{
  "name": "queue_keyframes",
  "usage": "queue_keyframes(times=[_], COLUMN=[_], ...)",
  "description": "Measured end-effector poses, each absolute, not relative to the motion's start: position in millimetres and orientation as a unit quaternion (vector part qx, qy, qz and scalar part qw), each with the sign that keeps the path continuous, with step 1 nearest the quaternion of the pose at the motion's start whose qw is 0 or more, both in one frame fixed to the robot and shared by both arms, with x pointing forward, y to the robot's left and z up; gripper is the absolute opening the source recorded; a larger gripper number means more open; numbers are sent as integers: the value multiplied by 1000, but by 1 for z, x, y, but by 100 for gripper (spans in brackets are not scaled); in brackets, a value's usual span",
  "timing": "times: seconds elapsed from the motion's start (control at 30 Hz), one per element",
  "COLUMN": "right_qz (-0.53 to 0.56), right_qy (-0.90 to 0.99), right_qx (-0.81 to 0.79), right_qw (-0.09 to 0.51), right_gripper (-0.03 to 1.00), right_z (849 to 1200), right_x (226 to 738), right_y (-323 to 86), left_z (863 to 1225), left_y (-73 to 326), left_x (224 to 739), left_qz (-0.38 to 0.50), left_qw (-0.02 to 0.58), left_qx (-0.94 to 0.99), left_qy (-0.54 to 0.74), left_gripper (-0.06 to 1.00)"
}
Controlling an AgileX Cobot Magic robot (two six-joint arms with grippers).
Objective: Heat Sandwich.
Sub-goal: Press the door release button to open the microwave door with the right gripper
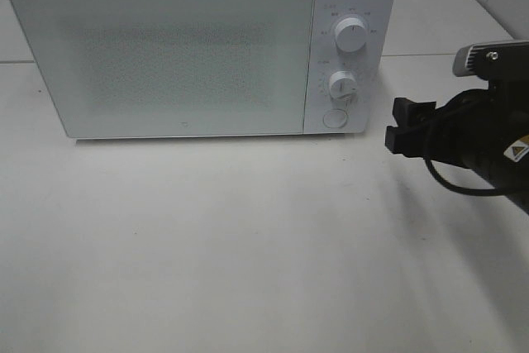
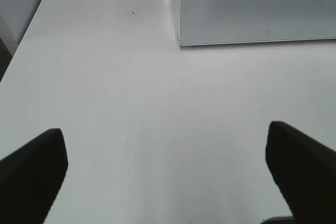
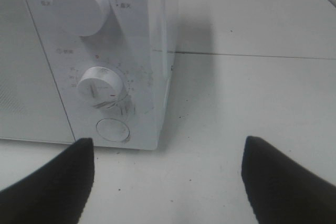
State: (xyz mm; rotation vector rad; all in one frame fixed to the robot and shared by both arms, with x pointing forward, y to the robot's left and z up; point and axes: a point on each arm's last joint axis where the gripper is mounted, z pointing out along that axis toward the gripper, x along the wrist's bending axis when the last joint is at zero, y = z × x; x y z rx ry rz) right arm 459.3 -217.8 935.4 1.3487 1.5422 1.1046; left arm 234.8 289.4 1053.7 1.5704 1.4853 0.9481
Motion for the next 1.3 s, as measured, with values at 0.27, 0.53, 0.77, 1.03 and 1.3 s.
queue_keyframes(times=[0.27,0.53,0.77,1.03,1.3], right_qz=[420,407,408,408,410], right_qy=[602,617,619,619,614], right_qx=[555,550,548,550,566], right_qw=[392,390,387,385,367], right_gripper=[75,75,75,75,75], right_z=[922,914,910,909,907], right_x=[454,459,466,471,470], right_y=[-201,-177,-160,-154,-153], left_z=[1054,1054,1054,1054,1054], left_y=[289,289,289,289,289], left_x=[235,235,235,235,235], left_qz=[371,371,371,371,371], left_qw=[381,381,381,381,381], left_qx=[615,615,615,615,615], left_qy=[582,582,582,582,582], left_gripper=[97,97,97,97,97])
